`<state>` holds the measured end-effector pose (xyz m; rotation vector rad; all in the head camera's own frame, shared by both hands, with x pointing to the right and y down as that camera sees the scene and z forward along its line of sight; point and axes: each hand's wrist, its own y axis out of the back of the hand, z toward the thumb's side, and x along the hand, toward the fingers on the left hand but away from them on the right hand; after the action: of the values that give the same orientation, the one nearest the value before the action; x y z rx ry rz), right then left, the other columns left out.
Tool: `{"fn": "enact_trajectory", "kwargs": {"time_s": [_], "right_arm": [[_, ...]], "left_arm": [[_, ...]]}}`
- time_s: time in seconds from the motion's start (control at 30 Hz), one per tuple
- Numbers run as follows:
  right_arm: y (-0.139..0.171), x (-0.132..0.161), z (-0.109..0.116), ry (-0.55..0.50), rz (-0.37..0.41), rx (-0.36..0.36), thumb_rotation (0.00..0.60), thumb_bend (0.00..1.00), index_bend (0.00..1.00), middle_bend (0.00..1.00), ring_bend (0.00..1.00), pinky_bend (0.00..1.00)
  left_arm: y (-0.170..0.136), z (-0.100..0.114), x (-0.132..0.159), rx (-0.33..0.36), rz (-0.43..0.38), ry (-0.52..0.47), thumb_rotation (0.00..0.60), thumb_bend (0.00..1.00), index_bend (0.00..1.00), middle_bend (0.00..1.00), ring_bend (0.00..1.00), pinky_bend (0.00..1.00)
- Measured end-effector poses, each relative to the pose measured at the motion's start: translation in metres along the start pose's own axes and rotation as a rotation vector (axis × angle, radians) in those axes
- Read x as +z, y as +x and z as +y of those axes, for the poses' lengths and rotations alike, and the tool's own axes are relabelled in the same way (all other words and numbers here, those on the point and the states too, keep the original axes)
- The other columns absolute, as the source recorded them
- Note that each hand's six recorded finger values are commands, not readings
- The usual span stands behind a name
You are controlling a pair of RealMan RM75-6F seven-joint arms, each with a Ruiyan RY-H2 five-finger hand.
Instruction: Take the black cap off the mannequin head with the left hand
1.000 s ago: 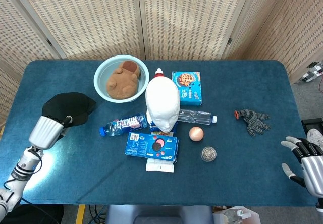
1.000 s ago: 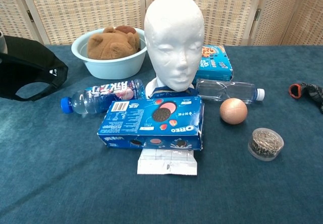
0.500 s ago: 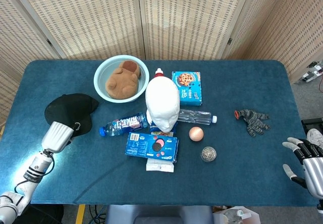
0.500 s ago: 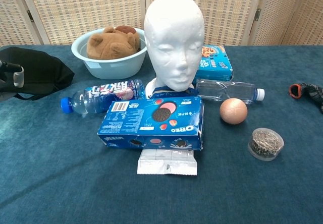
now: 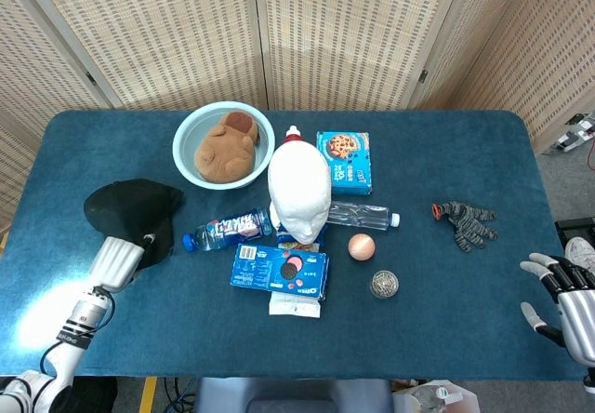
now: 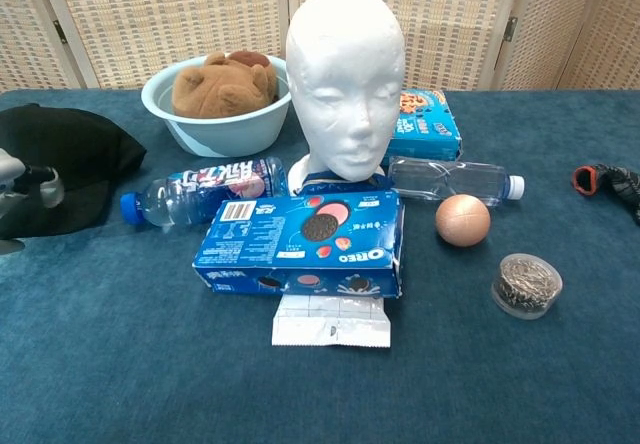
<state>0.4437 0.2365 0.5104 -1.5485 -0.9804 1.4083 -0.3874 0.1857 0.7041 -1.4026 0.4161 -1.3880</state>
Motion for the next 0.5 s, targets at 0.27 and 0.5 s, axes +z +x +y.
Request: {"fn": "enact_trajectory", "kwargs": {"time_s": [0.27,0.5], "right_arm": [[-0.001,0.000,-0.001,-0.003,0.002,0.000,0.600,0.28,0.30,0.24,0.19,0.29],[-0.001,0.000,-0.003,0.003,0.000,0.011,0.600,0.28,0.30,0.24,0.19,0.29]], "left_arm": [[-0.023,0.024,0.003,-0.114,0.095,0.026,0.600,0.05,0.00,0.59,0.68,0.98],[-0.042,0.052,-0.024,-0.057,0.205,-0.050,0.600,0.05,0.11,0.50,0.60,0.87]]}}
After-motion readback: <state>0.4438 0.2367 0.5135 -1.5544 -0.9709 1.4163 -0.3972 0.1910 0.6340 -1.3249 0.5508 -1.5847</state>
